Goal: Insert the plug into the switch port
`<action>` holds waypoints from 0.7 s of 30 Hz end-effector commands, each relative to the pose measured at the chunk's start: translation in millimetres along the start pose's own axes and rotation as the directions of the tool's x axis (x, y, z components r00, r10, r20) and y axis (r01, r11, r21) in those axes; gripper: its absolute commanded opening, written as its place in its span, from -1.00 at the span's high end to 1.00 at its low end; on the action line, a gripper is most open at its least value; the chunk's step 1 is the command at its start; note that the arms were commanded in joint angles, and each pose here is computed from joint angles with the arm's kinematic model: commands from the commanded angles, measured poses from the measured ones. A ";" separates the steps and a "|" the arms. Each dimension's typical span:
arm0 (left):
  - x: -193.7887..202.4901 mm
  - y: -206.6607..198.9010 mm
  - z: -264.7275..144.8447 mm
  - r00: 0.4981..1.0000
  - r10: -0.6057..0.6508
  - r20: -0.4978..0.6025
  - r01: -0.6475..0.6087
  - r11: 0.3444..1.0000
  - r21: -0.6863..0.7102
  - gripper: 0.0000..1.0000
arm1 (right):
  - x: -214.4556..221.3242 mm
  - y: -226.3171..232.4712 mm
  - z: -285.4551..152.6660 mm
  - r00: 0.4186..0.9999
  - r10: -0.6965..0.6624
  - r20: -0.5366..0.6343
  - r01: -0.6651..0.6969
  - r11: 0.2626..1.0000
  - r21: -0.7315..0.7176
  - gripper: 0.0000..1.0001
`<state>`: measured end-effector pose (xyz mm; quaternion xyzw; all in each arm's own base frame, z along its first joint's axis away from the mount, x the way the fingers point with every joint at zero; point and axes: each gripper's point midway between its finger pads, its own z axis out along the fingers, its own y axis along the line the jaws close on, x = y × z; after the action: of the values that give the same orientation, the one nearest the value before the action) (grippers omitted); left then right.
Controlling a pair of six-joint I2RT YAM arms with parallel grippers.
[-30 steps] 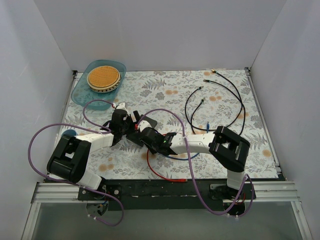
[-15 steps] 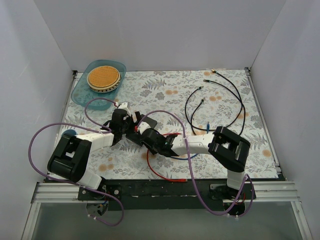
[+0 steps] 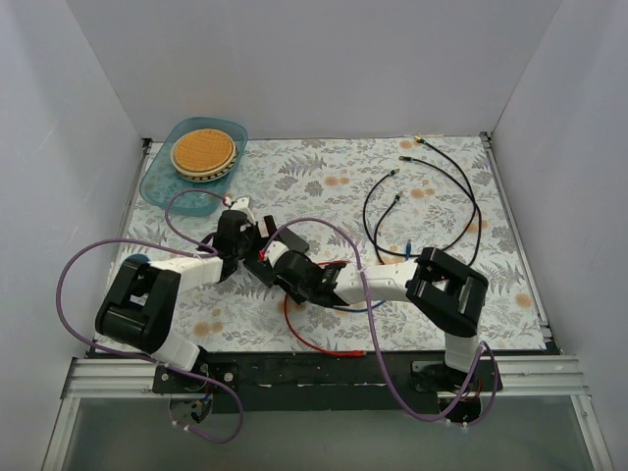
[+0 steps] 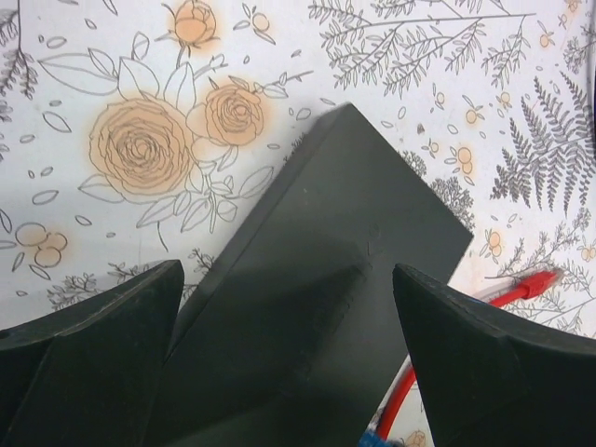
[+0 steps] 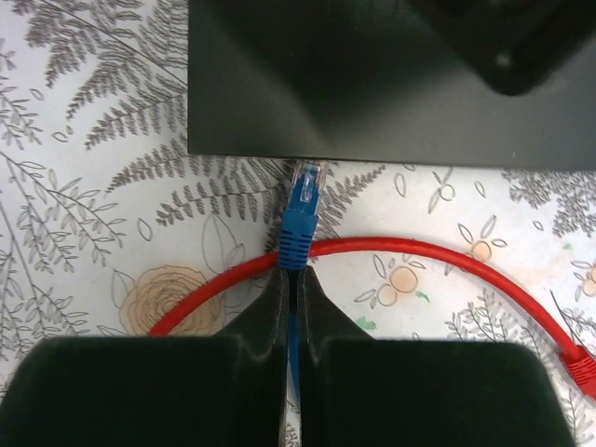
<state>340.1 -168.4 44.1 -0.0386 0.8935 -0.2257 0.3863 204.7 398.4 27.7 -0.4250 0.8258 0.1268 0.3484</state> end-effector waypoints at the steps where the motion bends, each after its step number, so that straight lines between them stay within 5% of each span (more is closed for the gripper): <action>1: -22.1 -18.7 4.4 0.999 0.027 0.023 -0.029 0.998 0.063 -0.90 | -14.1 23.1 7.0 1.000 -0.023 0.017 0.025 0.994 -0.106 0.97; 21: -8.1 -9.6 5.6 1.000 -0.024 -0.004 0.024 0.998 0.062 -0.88 | 3.6 2.7 0.4 0.991 0.079 -0.104 -0.078 0.997 0.015 0.97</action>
<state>355.8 -179.6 51.5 -0.0330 0.8846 -0.2540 0.3896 199.7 407.2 27.2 -0.4100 0.8420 0.1425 0.3203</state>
